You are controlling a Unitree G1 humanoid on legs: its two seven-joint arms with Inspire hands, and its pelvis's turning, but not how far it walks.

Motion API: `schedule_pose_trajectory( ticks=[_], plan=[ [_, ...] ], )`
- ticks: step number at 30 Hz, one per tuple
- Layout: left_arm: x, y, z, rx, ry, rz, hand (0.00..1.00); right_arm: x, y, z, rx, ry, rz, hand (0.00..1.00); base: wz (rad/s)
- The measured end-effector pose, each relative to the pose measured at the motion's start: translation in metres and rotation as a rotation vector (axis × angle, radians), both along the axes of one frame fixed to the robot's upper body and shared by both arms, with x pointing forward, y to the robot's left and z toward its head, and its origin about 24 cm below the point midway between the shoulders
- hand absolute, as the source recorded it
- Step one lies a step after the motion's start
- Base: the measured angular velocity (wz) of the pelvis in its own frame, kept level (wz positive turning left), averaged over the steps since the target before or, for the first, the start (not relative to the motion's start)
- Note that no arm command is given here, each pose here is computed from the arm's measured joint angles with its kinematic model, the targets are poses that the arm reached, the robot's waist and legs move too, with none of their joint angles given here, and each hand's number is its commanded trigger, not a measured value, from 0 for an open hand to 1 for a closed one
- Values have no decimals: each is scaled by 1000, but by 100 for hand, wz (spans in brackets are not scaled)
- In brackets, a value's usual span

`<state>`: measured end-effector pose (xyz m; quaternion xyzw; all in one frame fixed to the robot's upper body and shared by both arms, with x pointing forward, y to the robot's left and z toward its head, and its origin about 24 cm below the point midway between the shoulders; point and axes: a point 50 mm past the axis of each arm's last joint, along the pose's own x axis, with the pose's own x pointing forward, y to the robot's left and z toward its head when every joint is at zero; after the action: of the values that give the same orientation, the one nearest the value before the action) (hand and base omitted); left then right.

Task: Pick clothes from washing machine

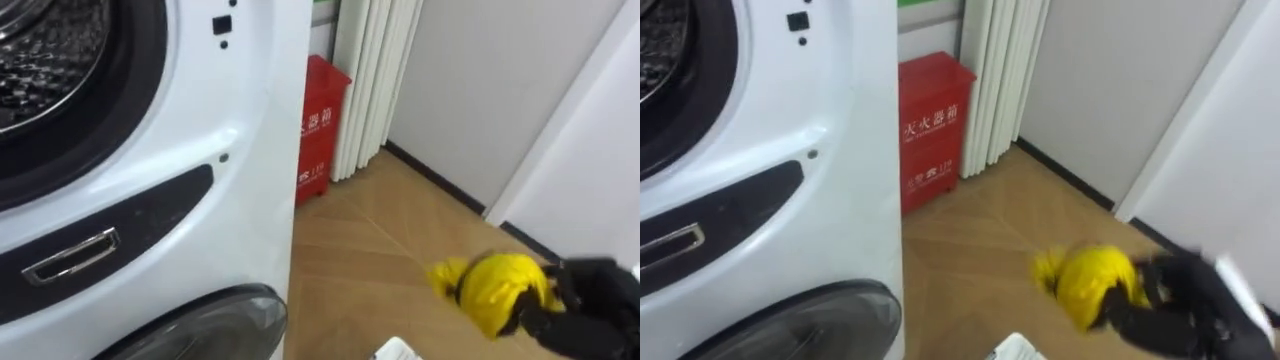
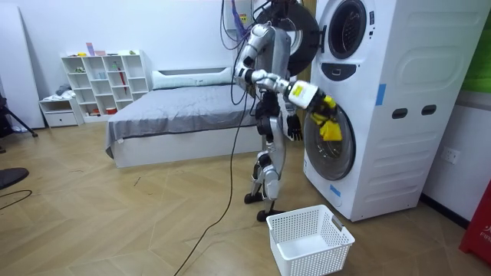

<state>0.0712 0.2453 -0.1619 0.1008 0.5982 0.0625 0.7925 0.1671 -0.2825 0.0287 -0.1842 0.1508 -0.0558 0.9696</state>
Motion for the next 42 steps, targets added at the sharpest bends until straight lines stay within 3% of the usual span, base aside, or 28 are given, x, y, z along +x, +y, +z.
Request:
schedule_pose_trajectory(
  ticks=[12,24,33,38,39,40,42],
  plan=[
    [17,-15,0,-29,-42,-37,0,-3,-3,-95,67,316,-204,100,11],
    [30,-34,-1,-82,-96,-74,0,4,-2,-116,33,318,-342,100,13],
    [35,-37,0,-115,-132,-12,0,8,-2,-119,7,289,-393,100,3],
    [34,-44,-1,-127,-119,-53,0,9,0,-118,-25,278,-415,100,-2],
    [33,-45,-2,-130,-118,-54,0,10,0,-118,-23,269,-432,71,3],
    [34,-46,-2,-133,-118,-54,0,11,0,-117,-23,263,-438,52,5],
    [34,-50,-2,-144,-119,-51,0,16,-1,-113,-29,235,-456,40,5]
  ],
)
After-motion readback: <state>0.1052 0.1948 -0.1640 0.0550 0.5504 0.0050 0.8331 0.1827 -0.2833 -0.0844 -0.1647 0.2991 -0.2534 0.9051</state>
